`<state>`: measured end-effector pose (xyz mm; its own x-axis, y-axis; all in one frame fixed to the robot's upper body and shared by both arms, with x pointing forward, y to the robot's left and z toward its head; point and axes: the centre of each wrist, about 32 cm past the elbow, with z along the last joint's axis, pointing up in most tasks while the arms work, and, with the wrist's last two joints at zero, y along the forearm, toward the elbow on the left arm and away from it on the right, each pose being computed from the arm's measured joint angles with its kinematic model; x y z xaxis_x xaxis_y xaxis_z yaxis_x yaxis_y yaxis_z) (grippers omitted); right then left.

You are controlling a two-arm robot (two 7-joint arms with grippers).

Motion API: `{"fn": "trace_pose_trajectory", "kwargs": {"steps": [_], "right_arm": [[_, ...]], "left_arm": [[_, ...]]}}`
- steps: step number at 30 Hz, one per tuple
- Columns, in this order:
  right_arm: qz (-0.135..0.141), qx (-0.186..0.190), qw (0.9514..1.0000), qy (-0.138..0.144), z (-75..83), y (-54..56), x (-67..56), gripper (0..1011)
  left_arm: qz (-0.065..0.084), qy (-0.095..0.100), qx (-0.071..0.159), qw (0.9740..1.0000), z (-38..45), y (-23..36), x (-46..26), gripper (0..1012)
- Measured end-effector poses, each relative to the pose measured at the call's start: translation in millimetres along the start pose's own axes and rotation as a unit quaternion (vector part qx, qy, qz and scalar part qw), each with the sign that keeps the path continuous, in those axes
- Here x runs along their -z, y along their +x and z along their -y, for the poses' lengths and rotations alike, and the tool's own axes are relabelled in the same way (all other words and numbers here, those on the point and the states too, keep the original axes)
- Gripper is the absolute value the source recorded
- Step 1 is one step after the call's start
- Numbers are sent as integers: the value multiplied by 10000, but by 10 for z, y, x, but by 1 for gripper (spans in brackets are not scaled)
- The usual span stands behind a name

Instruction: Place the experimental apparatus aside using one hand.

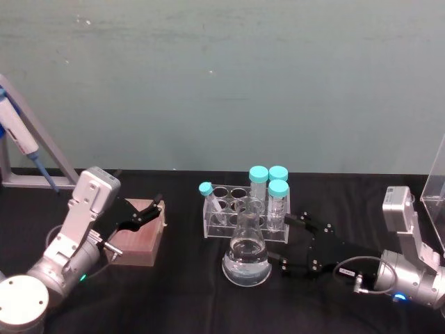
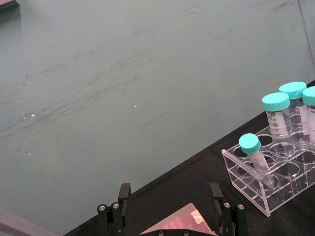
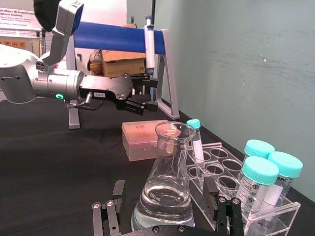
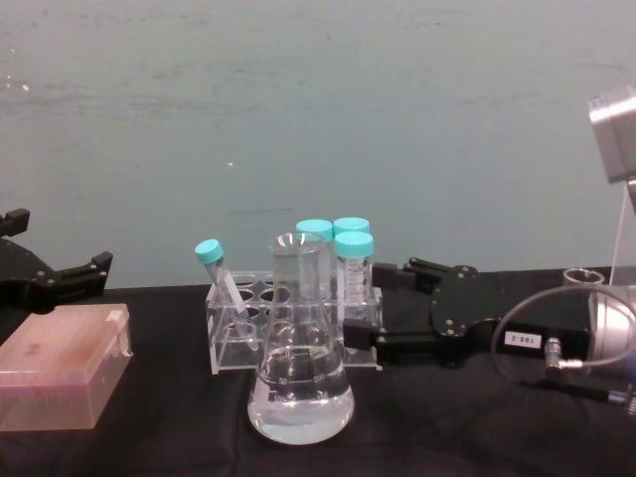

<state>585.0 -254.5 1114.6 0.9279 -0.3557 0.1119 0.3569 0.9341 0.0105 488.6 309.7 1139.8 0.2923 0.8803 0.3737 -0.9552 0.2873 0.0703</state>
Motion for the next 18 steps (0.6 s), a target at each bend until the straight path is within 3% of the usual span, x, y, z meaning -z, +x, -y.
{"fn": "trace_pose_trajectory", "kwargs": {"steps": [18], "right_arm": [[-41,-128,9999,68,-159,77,-41,1000]], "left_arm": [[0,0,0,10000,0,0,0,1000]]}}
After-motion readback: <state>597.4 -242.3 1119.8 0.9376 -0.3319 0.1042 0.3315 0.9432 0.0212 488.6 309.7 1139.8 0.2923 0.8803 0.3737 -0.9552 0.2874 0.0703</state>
